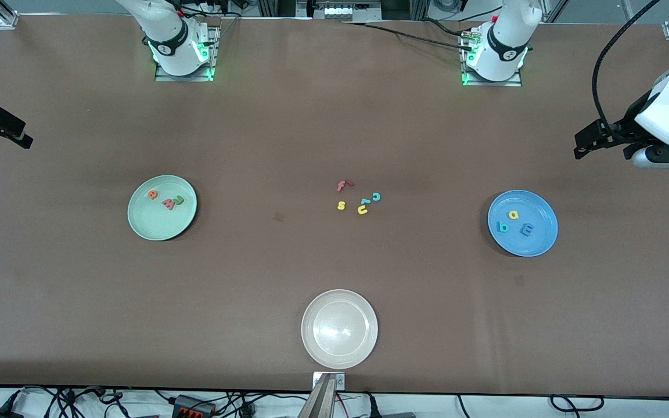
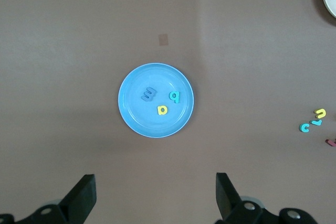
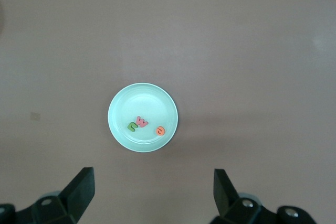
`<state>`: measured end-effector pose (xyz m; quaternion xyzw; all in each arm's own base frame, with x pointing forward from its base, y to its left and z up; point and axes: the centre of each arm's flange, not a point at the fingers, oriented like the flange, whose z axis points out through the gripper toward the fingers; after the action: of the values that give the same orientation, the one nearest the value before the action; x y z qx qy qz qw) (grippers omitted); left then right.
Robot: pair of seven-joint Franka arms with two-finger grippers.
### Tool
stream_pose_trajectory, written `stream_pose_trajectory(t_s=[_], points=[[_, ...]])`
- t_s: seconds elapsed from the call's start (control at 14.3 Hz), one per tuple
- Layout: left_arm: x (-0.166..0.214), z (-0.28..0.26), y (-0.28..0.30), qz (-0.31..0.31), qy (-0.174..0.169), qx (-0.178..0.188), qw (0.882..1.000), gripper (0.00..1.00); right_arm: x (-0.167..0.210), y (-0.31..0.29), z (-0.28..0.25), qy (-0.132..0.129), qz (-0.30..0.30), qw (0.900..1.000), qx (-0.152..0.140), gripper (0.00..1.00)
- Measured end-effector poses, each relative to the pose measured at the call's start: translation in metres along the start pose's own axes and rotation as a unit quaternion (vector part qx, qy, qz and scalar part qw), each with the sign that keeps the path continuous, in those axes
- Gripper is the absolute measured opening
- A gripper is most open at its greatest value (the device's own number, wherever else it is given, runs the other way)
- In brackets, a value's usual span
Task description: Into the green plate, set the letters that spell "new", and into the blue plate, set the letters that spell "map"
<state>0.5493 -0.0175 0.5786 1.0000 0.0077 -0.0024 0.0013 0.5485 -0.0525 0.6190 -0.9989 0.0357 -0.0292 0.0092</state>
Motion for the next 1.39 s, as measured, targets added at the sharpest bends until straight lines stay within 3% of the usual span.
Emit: stream_pose_trajectory(t_s=[1.39], points=[[0.0,0.0,0.0,0.0,0.0,0.0,1.0,1.0,0.002,0.016,0.019,-0.019,0.012,1.0,-0.01,1.0]])
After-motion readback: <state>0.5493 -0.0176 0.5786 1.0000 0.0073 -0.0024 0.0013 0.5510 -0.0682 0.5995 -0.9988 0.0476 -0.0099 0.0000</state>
